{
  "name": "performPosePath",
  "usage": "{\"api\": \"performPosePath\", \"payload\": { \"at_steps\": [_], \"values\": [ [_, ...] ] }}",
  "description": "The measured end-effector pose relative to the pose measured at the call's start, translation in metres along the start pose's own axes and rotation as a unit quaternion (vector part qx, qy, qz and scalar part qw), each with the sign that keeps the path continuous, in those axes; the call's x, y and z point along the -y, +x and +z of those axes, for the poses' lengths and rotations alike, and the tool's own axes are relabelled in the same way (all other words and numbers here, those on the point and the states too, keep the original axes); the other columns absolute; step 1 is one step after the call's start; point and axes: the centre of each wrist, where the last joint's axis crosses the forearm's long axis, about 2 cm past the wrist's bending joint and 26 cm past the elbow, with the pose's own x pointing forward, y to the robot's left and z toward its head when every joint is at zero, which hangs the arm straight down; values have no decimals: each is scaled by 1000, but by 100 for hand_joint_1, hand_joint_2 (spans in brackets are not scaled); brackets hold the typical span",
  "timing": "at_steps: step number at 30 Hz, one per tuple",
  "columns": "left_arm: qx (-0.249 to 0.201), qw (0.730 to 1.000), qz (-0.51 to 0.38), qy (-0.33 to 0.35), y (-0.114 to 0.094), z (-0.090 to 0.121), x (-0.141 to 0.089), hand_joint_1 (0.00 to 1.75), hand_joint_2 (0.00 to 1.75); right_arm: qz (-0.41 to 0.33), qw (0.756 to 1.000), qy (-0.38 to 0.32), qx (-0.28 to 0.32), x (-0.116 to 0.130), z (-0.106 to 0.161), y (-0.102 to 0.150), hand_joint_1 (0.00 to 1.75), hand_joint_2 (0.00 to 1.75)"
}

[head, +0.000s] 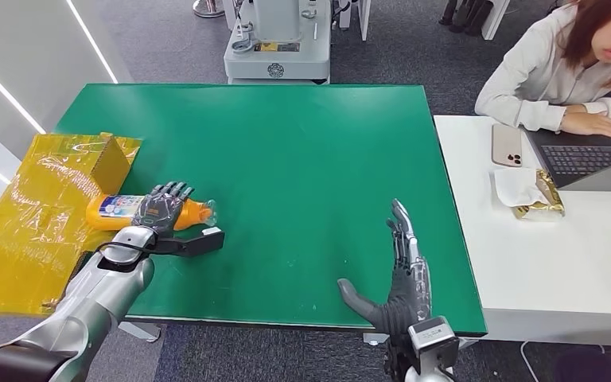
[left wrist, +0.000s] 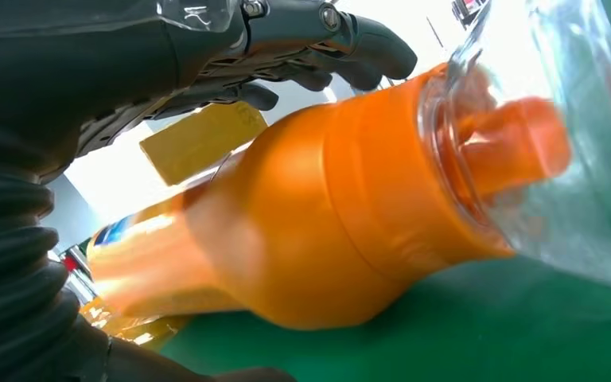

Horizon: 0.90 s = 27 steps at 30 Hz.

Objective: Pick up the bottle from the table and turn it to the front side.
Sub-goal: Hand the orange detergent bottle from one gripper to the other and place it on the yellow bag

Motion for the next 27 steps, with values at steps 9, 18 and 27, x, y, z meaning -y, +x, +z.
{"api": "performPosePath", "payload": {
  "at_steps": [9, 18, 27],
  "values": [
    [-19, 1000, 13, -7, 0, 0, 0, 0, 175, 0, 1000, 3, -6, 1, 1, 0, 0, 175],
    [-20, 1000, 14, -10, -1, 0, 0, 0, 175, 1, 1000, 1, -7, 1, 1, 0, 0, 175],
    [-52, 998, 36, -29, 2, -2, -3, 0, 175, 1, 1000, 5, -13, 1, 3, 0, 0, 175]
  ]
}}
